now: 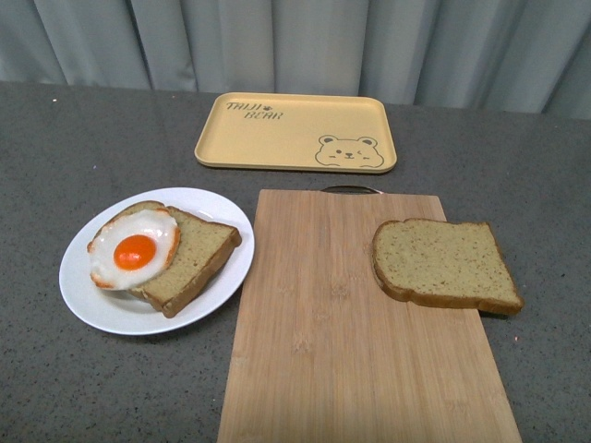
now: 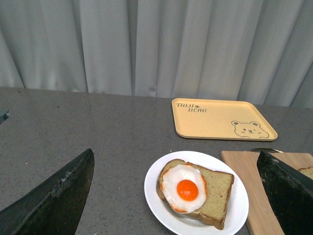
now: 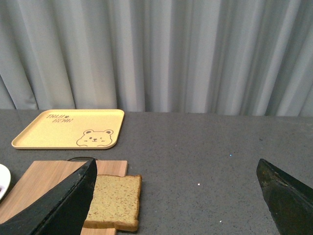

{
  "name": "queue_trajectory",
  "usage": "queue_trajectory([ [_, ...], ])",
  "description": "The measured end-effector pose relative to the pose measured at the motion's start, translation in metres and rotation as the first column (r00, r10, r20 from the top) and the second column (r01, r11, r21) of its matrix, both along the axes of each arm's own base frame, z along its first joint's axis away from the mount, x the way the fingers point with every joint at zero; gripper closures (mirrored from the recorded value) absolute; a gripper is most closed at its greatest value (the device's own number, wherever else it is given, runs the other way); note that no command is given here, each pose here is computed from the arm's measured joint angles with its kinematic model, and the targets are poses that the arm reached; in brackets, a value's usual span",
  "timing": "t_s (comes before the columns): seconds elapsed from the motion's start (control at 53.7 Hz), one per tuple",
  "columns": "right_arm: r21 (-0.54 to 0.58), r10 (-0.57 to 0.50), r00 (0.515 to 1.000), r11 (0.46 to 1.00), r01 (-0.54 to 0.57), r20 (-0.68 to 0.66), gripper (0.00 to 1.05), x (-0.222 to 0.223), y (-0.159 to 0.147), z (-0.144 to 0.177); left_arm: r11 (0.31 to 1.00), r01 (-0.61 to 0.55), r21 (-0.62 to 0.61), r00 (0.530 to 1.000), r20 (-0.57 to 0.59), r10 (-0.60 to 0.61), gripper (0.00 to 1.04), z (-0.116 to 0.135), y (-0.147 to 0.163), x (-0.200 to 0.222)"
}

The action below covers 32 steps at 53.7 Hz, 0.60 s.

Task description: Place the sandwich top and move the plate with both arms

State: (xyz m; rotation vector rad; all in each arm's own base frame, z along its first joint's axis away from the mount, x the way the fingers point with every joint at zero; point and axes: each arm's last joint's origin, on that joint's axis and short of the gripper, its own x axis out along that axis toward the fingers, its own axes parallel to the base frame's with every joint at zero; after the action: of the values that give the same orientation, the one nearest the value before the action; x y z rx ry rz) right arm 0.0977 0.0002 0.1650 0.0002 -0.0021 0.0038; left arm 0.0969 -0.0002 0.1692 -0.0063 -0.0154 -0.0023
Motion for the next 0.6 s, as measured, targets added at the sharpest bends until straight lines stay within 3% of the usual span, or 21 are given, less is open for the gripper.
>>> queue_trajectory([
  [0.596, 0.0, 0.0, 1.0, 1.0, 0.0, 0.0, 0.09, 0.0, 0.0, -0.0001, 1.0, 0.0, 0.0, 1.0, 0.0, 0.0, 0.07, 0.0, 0.0, 0.0],
])
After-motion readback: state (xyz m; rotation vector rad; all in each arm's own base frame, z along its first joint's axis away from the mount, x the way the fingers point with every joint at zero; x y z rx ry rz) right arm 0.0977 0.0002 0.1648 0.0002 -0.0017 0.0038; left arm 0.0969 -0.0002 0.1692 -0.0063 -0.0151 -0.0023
